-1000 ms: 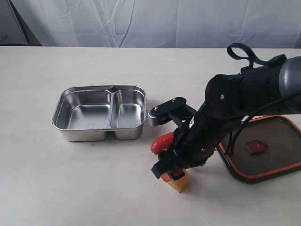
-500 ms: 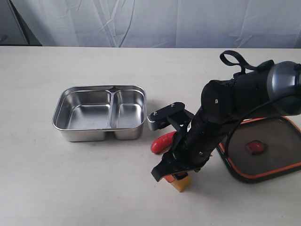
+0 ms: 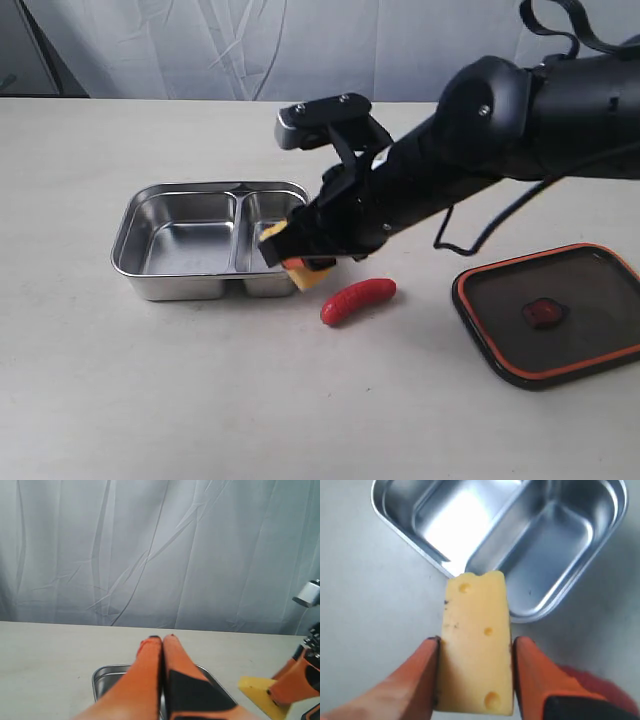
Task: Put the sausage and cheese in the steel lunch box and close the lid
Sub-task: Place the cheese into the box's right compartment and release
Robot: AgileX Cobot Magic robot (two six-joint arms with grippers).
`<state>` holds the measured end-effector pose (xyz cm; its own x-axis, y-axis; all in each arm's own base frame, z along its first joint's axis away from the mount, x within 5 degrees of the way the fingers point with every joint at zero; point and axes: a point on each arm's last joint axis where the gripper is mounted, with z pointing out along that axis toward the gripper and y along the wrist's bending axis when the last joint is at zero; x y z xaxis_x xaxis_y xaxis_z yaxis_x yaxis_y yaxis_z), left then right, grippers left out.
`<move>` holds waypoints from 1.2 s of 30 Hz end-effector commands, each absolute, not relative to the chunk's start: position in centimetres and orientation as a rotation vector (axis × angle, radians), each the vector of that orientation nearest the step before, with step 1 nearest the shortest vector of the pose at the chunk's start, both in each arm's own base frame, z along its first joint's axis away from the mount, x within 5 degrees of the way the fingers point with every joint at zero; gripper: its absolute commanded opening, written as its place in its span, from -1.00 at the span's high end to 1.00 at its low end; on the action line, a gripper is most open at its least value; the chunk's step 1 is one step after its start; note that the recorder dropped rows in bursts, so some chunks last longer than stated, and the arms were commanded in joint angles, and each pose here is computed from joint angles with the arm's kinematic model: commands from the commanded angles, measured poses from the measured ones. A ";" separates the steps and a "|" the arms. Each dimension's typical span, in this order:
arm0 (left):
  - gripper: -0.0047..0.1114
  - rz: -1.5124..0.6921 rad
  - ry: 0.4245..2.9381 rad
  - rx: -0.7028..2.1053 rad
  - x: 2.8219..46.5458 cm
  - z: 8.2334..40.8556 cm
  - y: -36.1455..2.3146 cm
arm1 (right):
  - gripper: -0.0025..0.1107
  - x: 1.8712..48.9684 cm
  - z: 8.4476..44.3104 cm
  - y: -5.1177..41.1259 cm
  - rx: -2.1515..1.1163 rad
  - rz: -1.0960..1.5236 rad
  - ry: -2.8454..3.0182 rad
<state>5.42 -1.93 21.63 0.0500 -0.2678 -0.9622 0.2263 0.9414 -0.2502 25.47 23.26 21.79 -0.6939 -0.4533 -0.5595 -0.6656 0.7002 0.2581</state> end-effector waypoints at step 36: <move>0.92 -0.382 1.473 -0.027 5.4 21.5 -2.0 | -0.11 31.5 20.0 27.2 -0.841 0.585 2.382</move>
